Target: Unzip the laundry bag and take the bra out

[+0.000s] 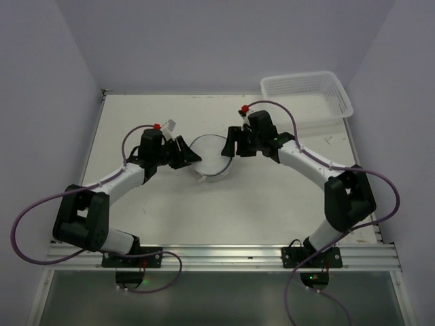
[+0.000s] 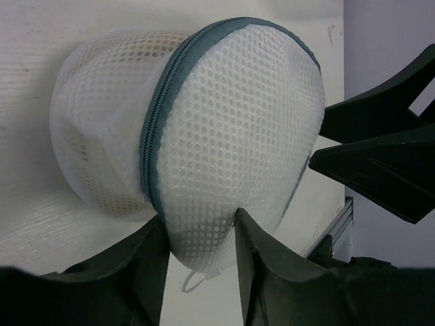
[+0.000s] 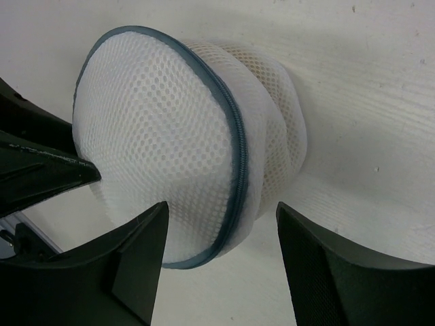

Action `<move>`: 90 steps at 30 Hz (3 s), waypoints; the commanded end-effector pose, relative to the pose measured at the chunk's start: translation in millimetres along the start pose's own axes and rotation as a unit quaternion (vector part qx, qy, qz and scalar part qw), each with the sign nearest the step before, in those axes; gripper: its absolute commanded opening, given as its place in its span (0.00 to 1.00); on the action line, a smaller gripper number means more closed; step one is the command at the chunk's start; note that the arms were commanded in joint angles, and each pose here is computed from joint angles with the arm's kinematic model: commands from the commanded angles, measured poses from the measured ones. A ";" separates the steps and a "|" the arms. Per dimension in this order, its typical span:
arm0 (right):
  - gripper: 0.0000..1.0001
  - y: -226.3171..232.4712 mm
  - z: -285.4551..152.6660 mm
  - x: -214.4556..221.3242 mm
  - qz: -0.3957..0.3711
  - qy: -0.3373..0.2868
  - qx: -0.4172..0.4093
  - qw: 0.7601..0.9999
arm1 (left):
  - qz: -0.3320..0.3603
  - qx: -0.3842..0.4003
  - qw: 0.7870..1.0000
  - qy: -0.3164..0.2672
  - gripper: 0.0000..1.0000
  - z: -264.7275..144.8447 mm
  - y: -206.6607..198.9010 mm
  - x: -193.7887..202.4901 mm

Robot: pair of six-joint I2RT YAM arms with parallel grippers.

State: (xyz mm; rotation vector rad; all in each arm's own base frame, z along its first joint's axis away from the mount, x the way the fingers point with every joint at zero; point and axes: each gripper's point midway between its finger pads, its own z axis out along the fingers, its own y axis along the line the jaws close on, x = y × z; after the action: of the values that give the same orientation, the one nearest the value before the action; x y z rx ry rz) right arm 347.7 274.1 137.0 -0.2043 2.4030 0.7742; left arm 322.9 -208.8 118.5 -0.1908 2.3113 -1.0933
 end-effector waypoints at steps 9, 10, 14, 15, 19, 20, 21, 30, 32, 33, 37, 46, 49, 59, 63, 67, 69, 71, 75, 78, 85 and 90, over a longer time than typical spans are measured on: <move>0.67 24.0 -76.1 -6.3 0.002 -0.146 -0.035 0.989 | -0.023 0.078 0.996 -0.033 0.01 -14.7 -50.9 -6.5; 0.66 34.4 -76.4 5.2 -0.002 -0.148 -0.049 0.988 | -0.027 0.081 0.996 -0.035 0.00 -16.0 -54.5 -7.1; 0.61 55.4 -67.2 43.0 -0.006 -0.149 -0.073 0.986 | -0.047 0.085 0.995 -0.038 0.00 -16.6 -66.1 -8.8; 0.61 58.1 -64.1 47.7 -0.003 -0.145 -0.077 0.986 | -0.050 0.083 0.995 -0.037 0.00 -16.3 -66.3 -8.9; 0.53 65.0 -40.2 67.5 -0.004 -0.108 -0.096 0.990 | -0.058 0.078 0.995 -0.035 0.00 -17.9 -67.0 -9.2; 0.52 70.5 -38.1 64.4 -0.013 -0.110 -0.105 0.988 | -0.059 0.077 0.995 -0.035 0.00 -18.2 -66.9 -8.5; 0.51 73.9 -35.3 66.4 -0.018 -0.105 -0.111 0.988 | -0.063 0.074 0.995 -0.034 0.00 -18.6 -66.1 -7.5; 0.49 95.3 -18.8 71.5 -0.046 -0.084 -0.157 0.983 | -0.072 0.077 0.994 -0.043 0.00 -26.4 -71.4 -7.3; 0.49 95.2 -16.8 69.7 -0.050 -0.086 -0.155 0.983 | -0.074 0.077 0.993 -0.040 0.00 -26.3 -71.4 -5.7; 0.49 94.9 -15.3 70.3 -0.052 -0.084 -0.155 0.983 | -0.075 0.078 0.993 -0.039 0.00 -26.6 -71.5 -5.2; 0.49 99.4 -14.0 65.1 -0.057 -0.088 -0.159 0.982 | -0.075 0.078 0.993 -0.038 0.00 -27.7 -72.1 -3.2; 0.39 102.4 -11.1 59.3 -0.068 -0.090 -0.157 0.981 | -0.066 0.078 0.994 -0.034 0.00 -30.8 -72.5 0.0; 0.27 100.6 -10.6 59.0 -0.075 -0.090 -0.152 0.981 | -0.061 0.075 0.995 -0.031 0.00 -30.7 -71.4 1.9; 0.00 26.8 -25.2 75.1 -0.076 -0.083 -0.056 0.992 | -0.009 0.032 0.999 -0.012 0.00 -32.3 -54.7 1.6; 0.00 -10.0 -46.6 63.3 -0.060 -0.096 -0.002 0.994 | 0.010 0.030 1.000 0.003 0.00 -34.8 -48.0 0.3; 0.00 -24.5 -61.7 53.0 -0.081 -0.112 0.043 0.989 | 0.044 0.038 0.998 0.033 0.00 -35.1 -42.9 1.8; 0.00 -21.7 -63.9 54.7 -0.083 -0.100 0.041 0.991 | 0.063 0.043 0.995 0.063 0.00 -29.7 -38.6 3.4; 0.00 -6.4 -66.3 53.3 -0.076 -0.094 0.012 0.993 | 0.073 0.037 0.994 0.075 0.00 -23.6 -34.6 -1.8; 0.00 25.9 -66.4 53.0 -0.050 -0.091 -0.038 0.994 | 0.058 0.031 0.997 0.050 0.14 2.6 -43.5 -41.2; 0.00 51.8 -59.0 51.7 -0.027 -0.087 -0.065 0.994 | 0.027 0.045 0.998 0.033 0.56 10.3 -55.1 -56.2; 0.00 104.0 -35.5 41.2 -0.007 -0.072 -0.098 0.993 | -0.035 -0.006 0.998 -0.044 1.00 -24.3 -42.5 -47.3; 0.00 124.0 -20.8 44.8 -0.014 -0.056 -0.114 0.992 | -0.063 0.004 0.996 -0.061 0.97 -39.3 -48.4 -19.1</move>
State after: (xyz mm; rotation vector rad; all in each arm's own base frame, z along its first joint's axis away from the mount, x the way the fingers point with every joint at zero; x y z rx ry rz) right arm 255.0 345.6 160.0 -0.2987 2.2574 0.9592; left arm 317.8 -200.9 180.6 -0.3173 2.2525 -1.0913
